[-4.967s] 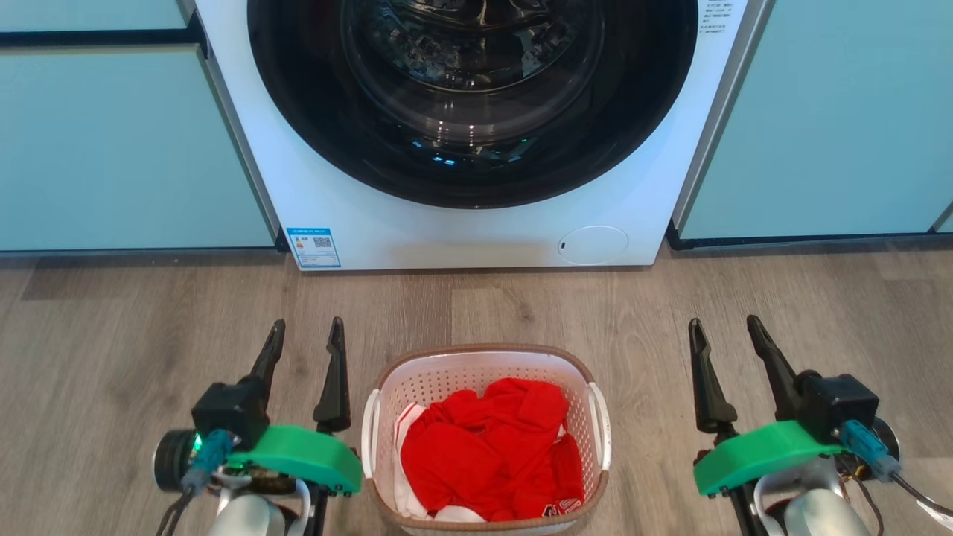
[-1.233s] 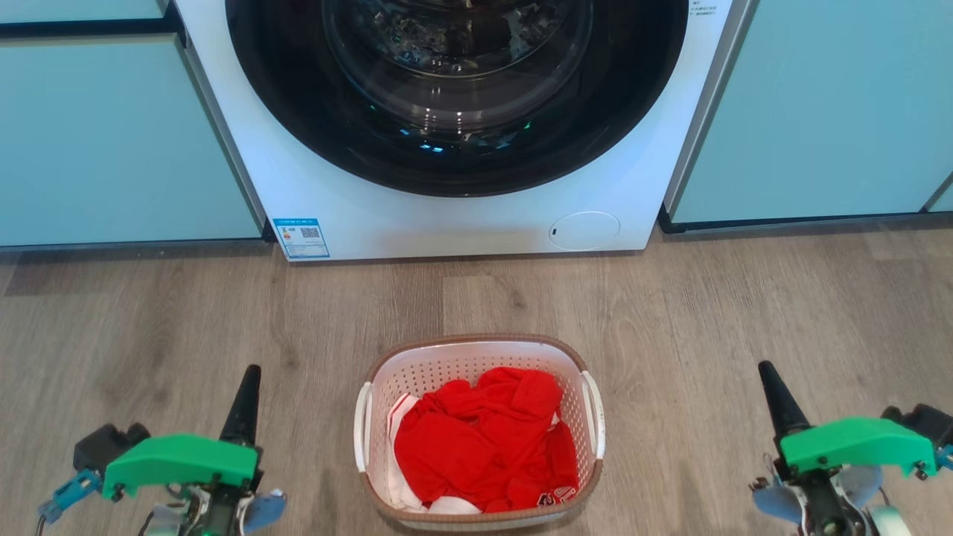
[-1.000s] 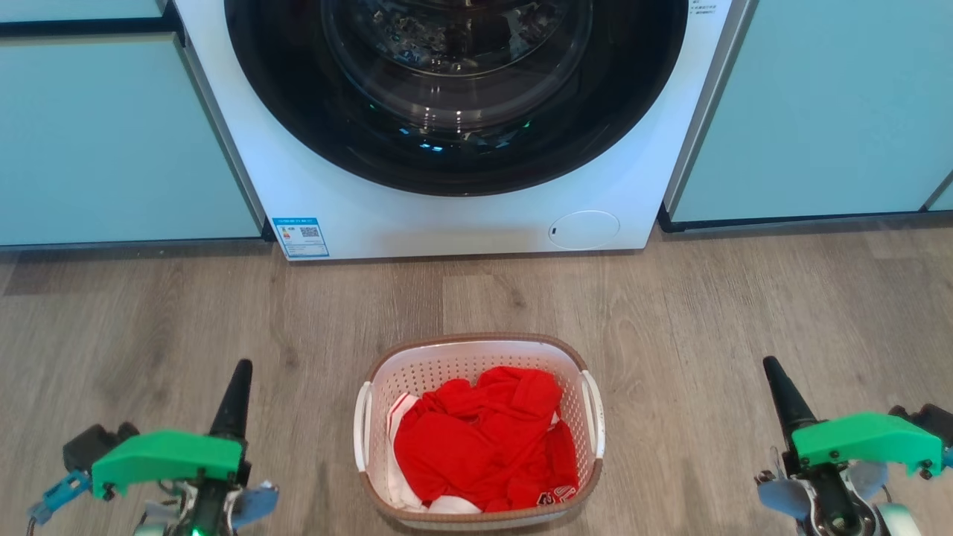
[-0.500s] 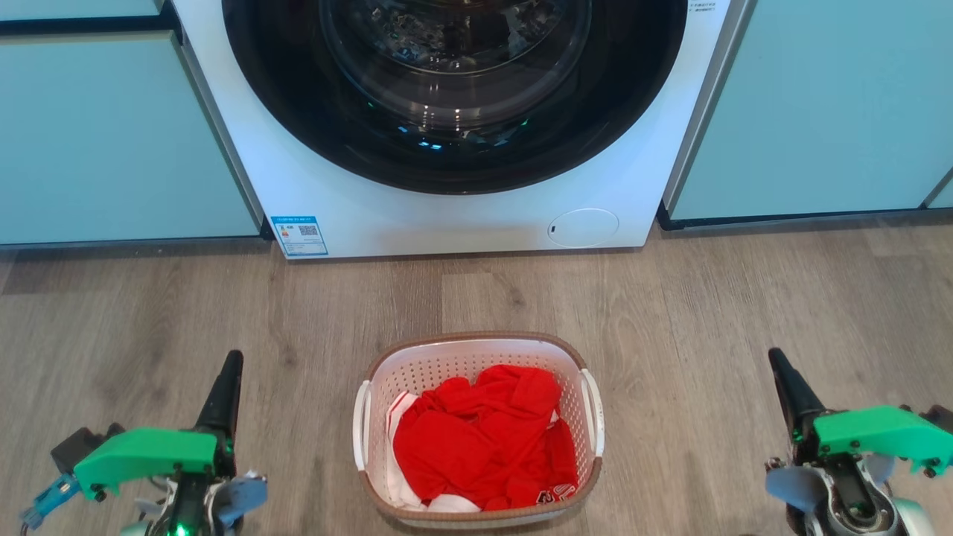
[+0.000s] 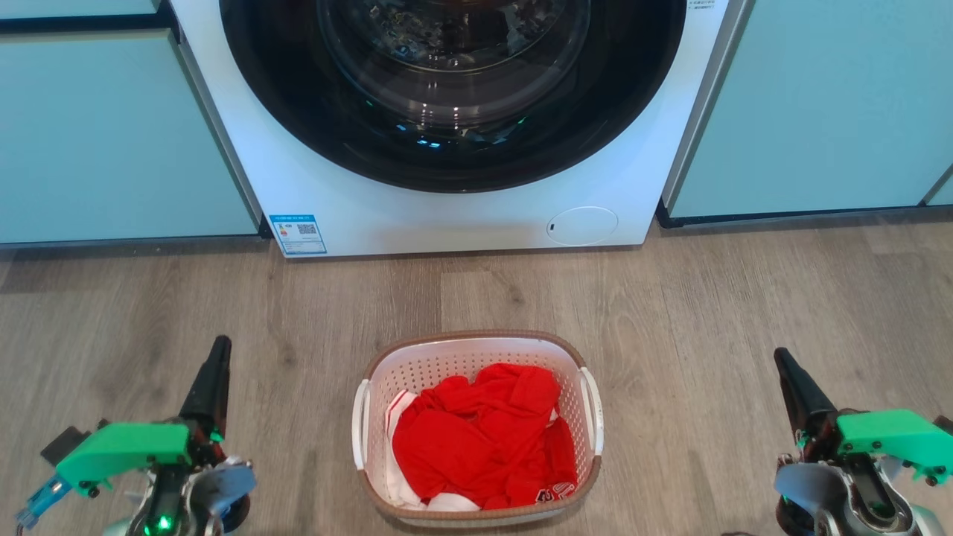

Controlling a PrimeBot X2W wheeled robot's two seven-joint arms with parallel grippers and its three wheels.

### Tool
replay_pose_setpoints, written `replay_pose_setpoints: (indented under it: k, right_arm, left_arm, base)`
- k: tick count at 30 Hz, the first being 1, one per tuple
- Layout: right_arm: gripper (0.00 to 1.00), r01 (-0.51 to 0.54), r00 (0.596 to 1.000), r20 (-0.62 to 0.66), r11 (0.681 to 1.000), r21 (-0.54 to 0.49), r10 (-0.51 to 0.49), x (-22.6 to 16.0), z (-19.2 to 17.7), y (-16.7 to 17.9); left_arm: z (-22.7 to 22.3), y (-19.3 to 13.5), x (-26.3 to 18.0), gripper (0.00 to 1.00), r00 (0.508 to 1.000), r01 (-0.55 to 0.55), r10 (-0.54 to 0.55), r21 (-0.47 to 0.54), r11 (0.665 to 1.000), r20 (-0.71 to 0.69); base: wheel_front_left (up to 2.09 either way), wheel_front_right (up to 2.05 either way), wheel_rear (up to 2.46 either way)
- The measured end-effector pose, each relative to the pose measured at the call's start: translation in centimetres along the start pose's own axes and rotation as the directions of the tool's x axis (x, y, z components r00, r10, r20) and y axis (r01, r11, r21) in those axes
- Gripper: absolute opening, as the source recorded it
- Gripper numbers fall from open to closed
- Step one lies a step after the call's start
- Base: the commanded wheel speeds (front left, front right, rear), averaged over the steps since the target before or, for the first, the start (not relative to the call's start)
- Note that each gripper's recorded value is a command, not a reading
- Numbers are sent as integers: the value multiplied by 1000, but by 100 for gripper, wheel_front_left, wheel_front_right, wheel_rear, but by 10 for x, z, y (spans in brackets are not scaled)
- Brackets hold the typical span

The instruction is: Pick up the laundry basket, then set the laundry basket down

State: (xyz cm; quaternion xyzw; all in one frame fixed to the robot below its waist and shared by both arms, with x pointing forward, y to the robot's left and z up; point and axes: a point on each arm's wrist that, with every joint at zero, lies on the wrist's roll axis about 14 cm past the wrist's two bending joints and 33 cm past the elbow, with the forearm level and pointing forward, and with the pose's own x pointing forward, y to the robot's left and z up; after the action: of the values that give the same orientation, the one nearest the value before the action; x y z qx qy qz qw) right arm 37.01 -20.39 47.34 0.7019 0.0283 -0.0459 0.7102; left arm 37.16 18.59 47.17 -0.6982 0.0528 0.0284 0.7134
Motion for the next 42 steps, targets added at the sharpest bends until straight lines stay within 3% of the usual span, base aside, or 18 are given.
replay_pose_setpoints:
  k: [42]
  right_arm:
    - [0, -19, 1000, -1, 1000, 25, 19, 4, 2, 6]
  left_arm:
    - [6, -2, 0, 0, 1000, 11, -11, -29, 1000, 16]
  base:
    - [0, 0, 0]
